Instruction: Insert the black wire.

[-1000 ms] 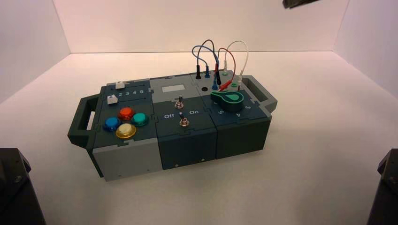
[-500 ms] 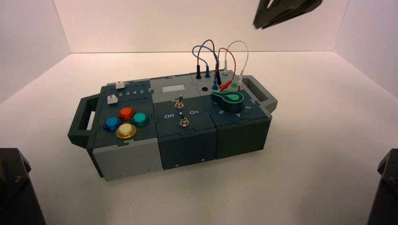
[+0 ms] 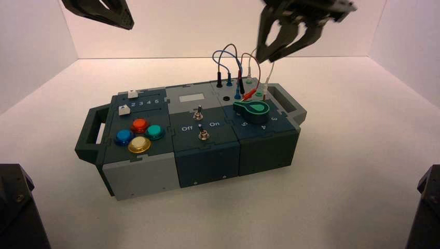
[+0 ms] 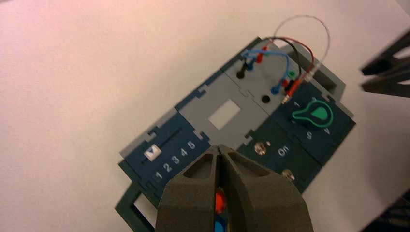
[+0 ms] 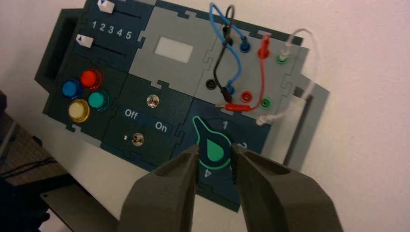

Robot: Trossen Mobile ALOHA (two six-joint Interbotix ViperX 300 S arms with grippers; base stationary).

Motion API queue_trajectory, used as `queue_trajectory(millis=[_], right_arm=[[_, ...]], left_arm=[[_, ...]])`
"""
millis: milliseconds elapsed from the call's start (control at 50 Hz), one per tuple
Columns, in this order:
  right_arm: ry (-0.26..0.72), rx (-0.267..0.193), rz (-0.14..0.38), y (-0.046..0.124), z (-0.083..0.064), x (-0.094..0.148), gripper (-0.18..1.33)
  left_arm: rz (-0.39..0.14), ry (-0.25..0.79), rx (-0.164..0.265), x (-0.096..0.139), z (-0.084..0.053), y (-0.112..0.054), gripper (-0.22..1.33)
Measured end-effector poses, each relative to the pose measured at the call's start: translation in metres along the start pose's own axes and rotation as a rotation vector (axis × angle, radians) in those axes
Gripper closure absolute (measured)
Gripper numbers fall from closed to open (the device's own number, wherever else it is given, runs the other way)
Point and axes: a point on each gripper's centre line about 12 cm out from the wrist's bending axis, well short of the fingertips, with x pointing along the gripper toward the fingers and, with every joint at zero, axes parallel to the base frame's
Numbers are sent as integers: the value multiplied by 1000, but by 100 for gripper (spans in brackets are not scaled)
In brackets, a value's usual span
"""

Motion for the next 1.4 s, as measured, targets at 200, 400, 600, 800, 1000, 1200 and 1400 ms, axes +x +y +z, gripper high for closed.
queue_trajectory(millis=[200, 400, 600, 800, 1000, 1200, 1400], right_arm=[[24, -18, 5, 7, 9, 16, 35], [54, -22, -3, 7, 15, 30, 21], [57, -34, -10, 7, 24, 38, 21], [67, -51, -21, 6, 26, 44, 20], [81, -59, -29, 4, 25, 48, 20], [107, -72, -42, 2, 25, 56, 21], [111, -82, -47, 1, 27, 60, 21]], left_arm=[[-4, 2, 4, 0, 0, -1, 128], [-4, 11, 4, 2, -1, -1, 128], [-3, 14, 3, 4, -1, -1, 128], [-3, 14, 4, 5, -1, -1, 128], [-3, 5, 2, 4, 0, -1, 128], [-3, -3, 2, 5, 1, -1, 128], [-3, -3, 4, 5, 1, -1, 128]])
